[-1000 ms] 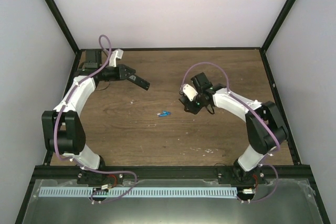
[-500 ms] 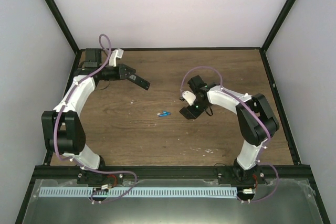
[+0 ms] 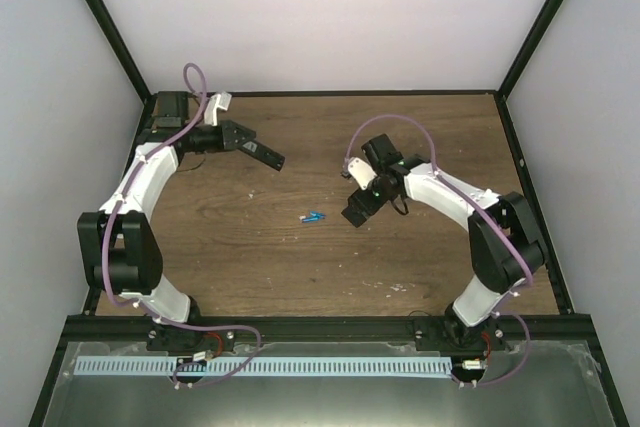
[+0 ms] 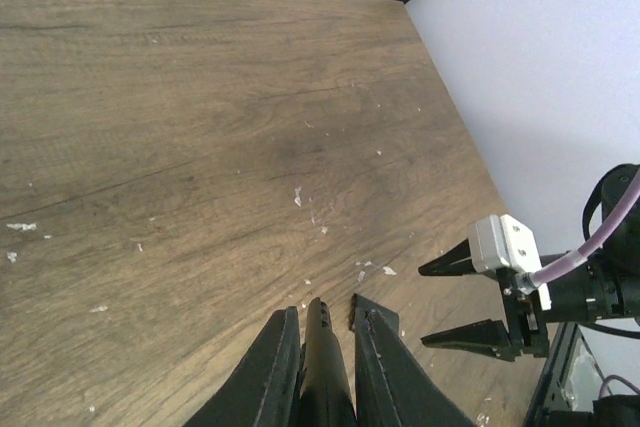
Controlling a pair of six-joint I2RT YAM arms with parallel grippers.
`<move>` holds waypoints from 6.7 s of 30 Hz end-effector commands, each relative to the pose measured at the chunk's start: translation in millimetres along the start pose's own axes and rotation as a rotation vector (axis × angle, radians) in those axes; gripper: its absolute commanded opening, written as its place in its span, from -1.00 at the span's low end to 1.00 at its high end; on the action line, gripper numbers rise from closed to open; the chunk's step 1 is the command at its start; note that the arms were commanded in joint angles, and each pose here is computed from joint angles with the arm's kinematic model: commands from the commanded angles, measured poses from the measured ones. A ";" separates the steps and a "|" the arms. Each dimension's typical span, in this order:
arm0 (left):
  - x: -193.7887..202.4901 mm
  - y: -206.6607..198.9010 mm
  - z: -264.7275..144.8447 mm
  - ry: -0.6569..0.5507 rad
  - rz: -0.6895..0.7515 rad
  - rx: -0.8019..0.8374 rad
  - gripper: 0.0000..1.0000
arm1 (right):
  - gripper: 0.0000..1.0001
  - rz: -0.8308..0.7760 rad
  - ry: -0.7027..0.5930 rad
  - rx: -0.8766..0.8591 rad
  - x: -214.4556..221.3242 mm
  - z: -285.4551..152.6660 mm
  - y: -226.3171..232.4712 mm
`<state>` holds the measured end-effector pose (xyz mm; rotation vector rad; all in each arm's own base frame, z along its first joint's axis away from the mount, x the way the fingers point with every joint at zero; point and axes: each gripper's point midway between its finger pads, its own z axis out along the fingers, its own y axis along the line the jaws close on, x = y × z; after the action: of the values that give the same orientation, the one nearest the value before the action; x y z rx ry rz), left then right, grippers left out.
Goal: Load the batteries into the remote control
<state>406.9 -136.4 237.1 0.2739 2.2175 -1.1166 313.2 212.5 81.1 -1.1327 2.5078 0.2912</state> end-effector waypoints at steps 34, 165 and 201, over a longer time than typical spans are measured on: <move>64.4 34.1 -43.3 -0.128 -0.267 0.000 -1.00 | -0.32 -0.479 -0.078 -0.159 -95.7 60.7 97.5; 57.9 -88.7 -13.5 -0.043 -0.287 0.456 -1.00 | -0.99 -0.416 -0.685 -0.384 -163.4 -117.9 140.3; 54.1 -87.0 -13.5 -0.072 -0.274 0.442 -1.00 | -0.84 -0.434 -0.631 -0.319 -159.6 -110.8 130.7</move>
<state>319.5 -184.2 247.2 0.0461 2.0192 -1.7575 278.6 369.4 238.6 -1.4158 1.6799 0.8310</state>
